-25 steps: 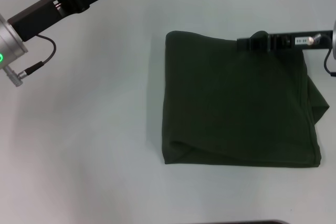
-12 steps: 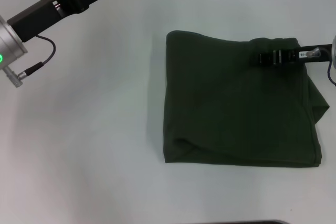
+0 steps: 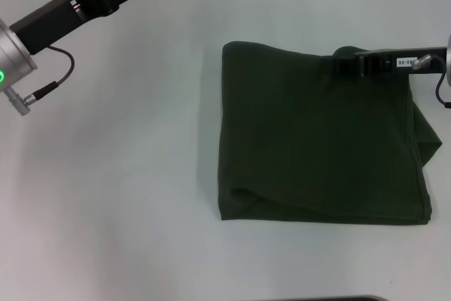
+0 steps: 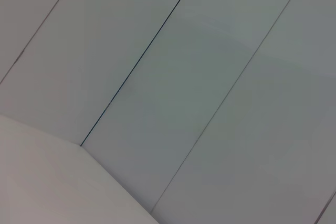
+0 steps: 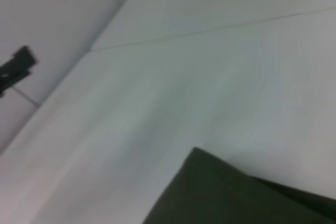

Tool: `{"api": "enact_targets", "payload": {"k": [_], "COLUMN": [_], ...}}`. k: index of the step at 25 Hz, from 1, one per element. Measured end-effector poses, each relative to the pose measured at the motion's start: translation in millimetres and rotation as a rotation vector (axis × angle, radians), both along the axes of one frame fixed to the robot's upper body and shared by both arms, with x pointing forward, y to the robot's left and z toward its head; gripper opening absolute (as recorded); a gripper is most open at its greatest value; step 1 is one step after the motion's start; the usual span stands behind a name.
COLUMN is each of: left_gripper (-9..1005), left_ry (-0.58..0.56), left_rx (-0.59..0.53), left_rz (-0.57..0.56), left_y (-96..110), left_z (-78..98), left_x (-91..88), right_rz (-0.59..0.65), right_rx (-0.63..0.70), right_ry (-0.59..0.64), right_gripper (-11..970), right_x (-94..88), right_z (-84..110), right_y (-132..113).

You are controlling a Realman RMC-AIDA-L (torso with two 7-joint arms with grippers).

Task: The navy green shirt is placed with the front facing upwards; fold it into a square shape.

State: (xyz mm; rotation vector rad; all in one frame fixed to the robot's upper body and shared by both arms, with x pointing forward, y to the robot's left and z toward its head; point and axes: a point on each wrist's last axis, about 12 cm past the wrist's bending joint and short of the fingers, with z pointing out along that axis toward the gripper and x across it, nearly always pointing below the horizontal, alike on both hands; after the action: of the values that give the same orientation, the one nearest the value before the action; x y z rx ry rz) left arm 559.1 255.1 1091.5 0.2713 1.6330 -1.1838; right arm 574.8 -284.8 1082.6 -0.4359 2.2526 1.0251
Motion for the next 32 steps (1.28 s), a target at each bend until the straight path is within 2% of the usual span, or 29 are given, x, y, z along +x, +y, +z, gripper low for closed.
{"api": "enact_targets", "payload": {"k": [10,15,27,32], "left_gripper": [950,949,949,950], "left_ry": [0.003,0.002,0.003,0.001], "left_rx": [0.001,0.000,-0.001,0.001], "left_rz": [0.006,0.006,0.000,-0.002], "left_y": [-0.6,-0.9,-3.5,-4.0], "left_z": [-0.7,-0.9,-1.4,-1.1], "left_x": [0.4,0.2,-0.2,0.2], "right_rz": [0.170,0.160,0.190,0.201], "right_rx": [0.010,0.006,-0.096,-0.109], "right_ry": [0.031,0.041,0.091,0.125], "right_gripper": [8,9,9,10], "right_x": [-24.0,-31.8,-32.3,-39.4], "right_z": [-3.4,-7.5,-20.3,-22.9], "right_y": [1.4,-8.1,-1.9,-9.3]}}
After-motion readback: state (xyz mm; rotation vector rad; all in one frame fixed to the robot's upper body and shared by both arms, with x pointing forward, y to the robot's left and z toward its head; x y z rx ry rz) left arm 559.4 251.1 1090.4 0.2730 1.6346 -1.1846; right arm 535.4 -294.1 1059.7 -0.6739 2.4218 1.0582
